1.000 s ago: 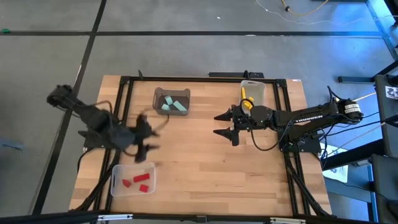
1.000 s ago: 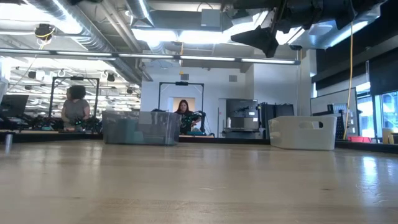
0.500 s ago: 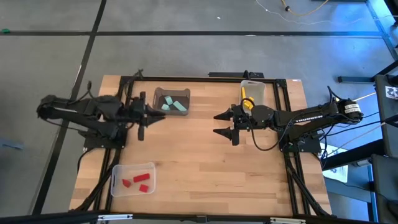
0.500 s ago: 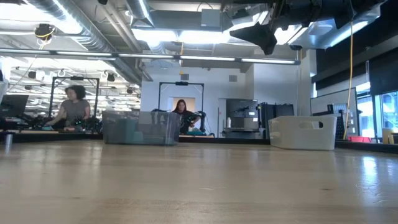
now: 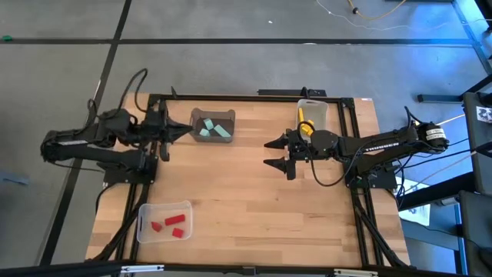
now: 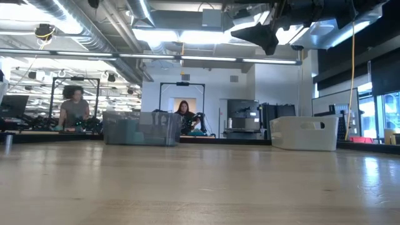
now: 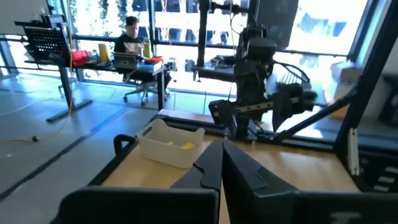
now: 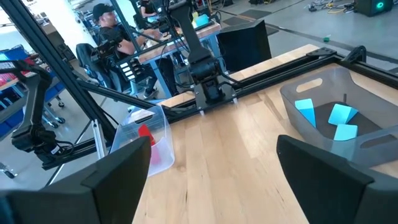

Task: Sort & place blocks by color
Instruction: Return to Home Position

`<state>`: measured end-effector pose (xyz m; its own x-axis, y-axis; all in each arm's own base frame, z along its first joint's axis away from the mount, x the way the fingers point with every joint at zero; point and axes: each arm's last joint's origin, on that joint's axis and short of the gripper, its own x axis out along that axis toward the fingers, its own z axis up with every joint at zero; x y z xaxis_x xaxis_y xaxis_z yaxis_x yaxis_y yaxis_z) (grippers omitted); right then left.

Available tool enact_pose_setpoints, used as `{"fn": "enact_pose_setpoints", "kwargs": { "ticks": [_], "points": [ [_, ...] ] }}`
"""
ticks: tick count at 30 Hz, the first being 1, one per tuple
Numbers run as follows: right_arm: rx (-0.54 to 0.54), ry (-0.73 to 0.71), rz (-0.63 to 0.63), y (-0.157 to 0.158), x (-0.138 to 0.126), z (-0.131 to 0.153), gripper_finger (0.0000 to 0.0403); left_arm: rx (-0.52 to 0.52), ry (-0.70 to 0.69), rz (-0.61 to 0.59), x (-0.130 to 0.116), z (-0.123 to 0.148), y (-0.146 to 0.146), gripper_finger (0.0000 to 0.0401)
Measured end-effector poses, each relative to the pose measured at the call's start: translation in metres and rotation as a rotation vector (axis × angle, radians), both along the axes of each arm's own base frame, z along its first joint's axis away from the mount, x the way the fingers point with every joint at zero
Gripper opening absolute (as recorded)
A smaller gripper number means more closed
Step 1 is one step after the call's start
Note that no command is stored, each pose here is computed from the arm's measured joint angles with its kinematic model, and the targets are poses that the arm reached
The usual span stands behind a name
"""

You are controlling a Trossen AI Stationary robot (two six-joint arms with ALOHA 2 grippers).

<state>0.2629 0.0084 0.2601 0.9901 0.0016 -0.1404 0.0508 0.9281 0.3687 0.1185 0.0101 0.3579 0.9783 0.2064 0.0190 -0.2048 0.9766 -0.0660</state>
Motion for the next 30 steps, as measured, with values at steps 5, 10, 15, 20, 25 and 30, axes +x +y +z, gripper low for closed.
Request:
{"fn": "enact_pose_setpoints", "kwargs": {
  "ticks": [5, 10, 15, 20, 25, 30],
  "points": [
    [0.0, 0.0, 0.0, 0.0, 0.0, 0.0, 0.0349, -0.091, -0.084, -0.021, -0.008, -0.03, -0.001, 0.0],
    [0.002, 0.001, 0.0, 0.0, 0.0, 0.0, 0.0349, -0.161, -0.204, -0.056, -0.003, -0.07, -0.005, 0.0],
    [0.012, 0.001, -0.002, 0.0, 0.0, 0.0, 0.0349, -0.206, -0.2, -0.033, 0.004, -0.109, -0.011, 0.0],
    [0.055, 0.002, -0.007, 0.0, 0.0, 0.0, 0.0349, -0.241, -0.299, -0.063, -0.002, -0.137, -0.014, 0.0],
    [0.058, 0.001, -0.007, 0.0, 0.0, 0.0, 0.0349, -0.284, -0.357, -0.051, -0.013, -0.159, -0.012, 0.0],
    [0.057, 0.001, -0.008, 0.0, 0.0, 0.0, 0.0349, -0.29, -0.289, -0.034, -0.018, -0.167, -0.011, 0.0]
  ]
}}
